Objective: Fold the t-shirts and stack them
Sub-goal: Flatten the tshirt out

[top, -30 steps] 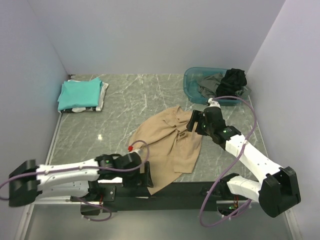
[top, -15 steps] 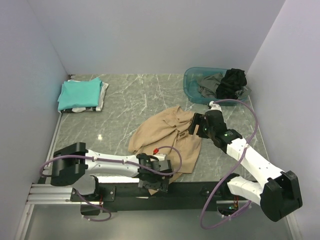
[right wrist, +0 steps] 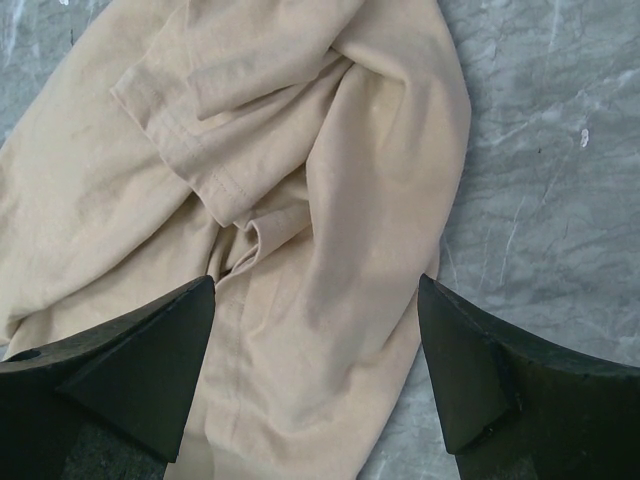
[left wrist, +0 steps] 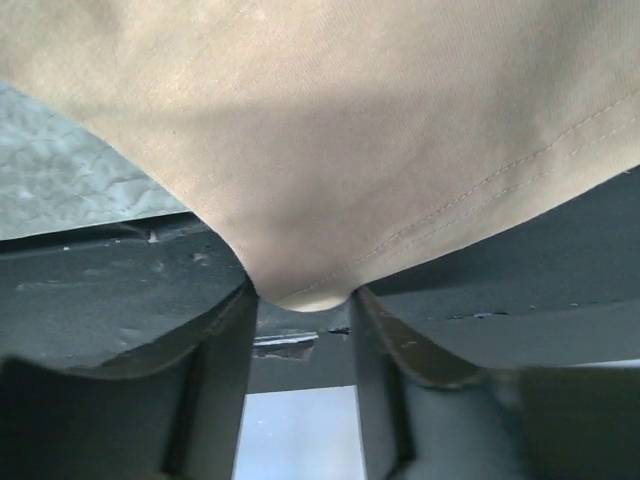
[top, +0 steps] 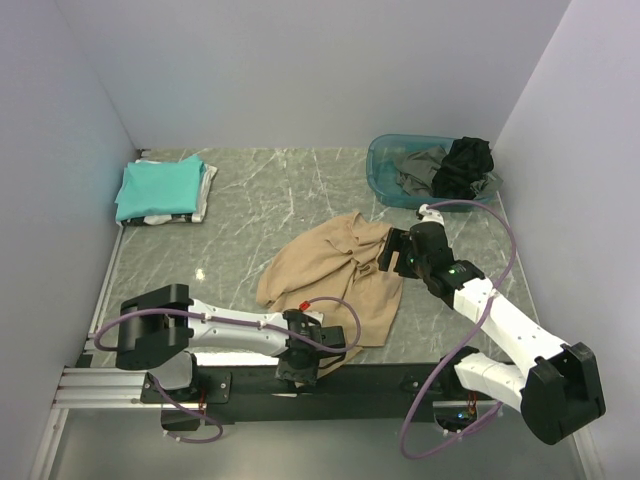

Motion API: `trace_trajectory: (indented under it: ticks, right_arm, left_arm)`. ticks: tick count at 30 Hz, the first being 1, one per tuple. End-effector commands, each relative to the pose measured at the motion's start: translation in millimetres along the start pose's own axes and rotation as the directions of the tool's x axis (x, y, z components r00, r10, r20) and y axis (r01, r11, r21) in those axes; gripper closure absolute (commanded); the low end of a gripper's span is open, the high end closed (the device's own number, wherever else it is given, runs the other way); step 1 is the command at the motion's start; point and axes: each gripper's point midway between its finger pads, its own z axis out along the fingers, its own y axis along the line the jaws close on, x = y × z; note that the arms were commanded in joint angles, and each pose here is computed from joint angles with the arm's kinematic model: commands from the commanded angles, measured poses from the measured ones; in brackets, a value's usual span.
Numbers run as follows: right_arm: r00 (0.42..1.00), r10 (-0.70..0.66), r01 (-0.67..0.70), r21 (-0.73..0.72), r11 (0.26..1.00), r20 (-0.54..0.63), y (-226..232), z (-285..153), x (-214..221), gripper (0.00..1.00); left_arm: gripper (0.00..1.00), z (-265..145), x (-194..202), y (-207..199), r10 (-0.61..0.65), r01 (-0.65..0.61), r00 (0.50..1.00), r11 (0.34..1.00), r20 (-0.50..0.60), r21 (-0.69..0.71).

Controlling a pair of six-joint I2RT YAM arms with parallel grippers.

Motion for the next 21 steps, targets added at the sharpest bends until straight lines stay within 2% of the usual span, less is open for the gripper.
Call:
trace_trajectory:
  ticks: [1, 2, 3, 5, 9, 13, 16, 17, 21]
  right_arm:
    - [0.999, -0.006, 0.006, -0.005, 1.000, 0.034, 0.4, -1.3, -8.4, 0.12]
    - [0.999, -0.010, 0.010, -0.007, 1.000, 0.035, 0.5, -1.9, -8.5, 0.12]
    - [0.999, -0.013, 0.013, -0.011, 1.000, 0.035, 0.8, -2.4, -8.2, 0.12]
    - [0.999, -0.018, 0.018, -0.007, 1.000, 0.035, 0.0, -3.3, -8.4, 0.12]
    - [0.999, -0.021, 0.021, -0.003, 1.000, 0.028, -0.6, -6.6, -7.8, 0.12]
    - [0.997, -0.072, 0.072, -0.053, 0.996, -0.001, 12.1, -14.7, 2.5, 0.13]
    - [0.993, -0.115, 0.113, -0.079, 0.991, -0.026, 24.9, -22.4, 15.8, 0.13]
    - [0.988, -0.143, 0.136, -0.119, 0.984, -0.052, 37.9, -26.4, 28.3, 0.13]
    - [0.967, -0.205, 0.166, -0.237, 0.957, -0.150, 69.2, -32.5, 73.6, 0.13]
  left_arm:
    - [0.56, 10.3, -15.2, 4.8, -0.028, 0.031, 0.997, 0.999, 0.068, -0.038]
    - [0.66, 9.9, -20.8, 5.6, -0.048, 0.050, 0.996, 0.998, 0.074, -0.029]
    - [0.81, 10.0, -23.6, 7.2, -0.063, 0.066, 0.995, 0.997, 0.075, -0.029]
    - [0.99, 9.0, -32.8, 13.1, -0.105, 0.107, 0.991, 0.994, 0.083, -0.027]
    - [0.99, -7.8, -50.4, 15.8, -0.125, 0.130, 0.980, 0.991, 0.153, -0.021]
    - [0.99, -32.6, -76.2, 31.3, -0.195, 0.203, 0.947, 0.979, 0.257, -0.005]
    - [0.99, -36.8, -101.3, 55.9, -0.279, 0.295, 0.908, 0.955, 0.313, -0.006]
    - [0.99, -42.3, -115.7, 67.2, -0.340, 0.355, 0.879, 0.935, 0.335, 0.017]
    - [0.99, -45.8, -137.4, 100.4, -0.446, 0.469, 0.810, 0.883, 0.381, 0.036]
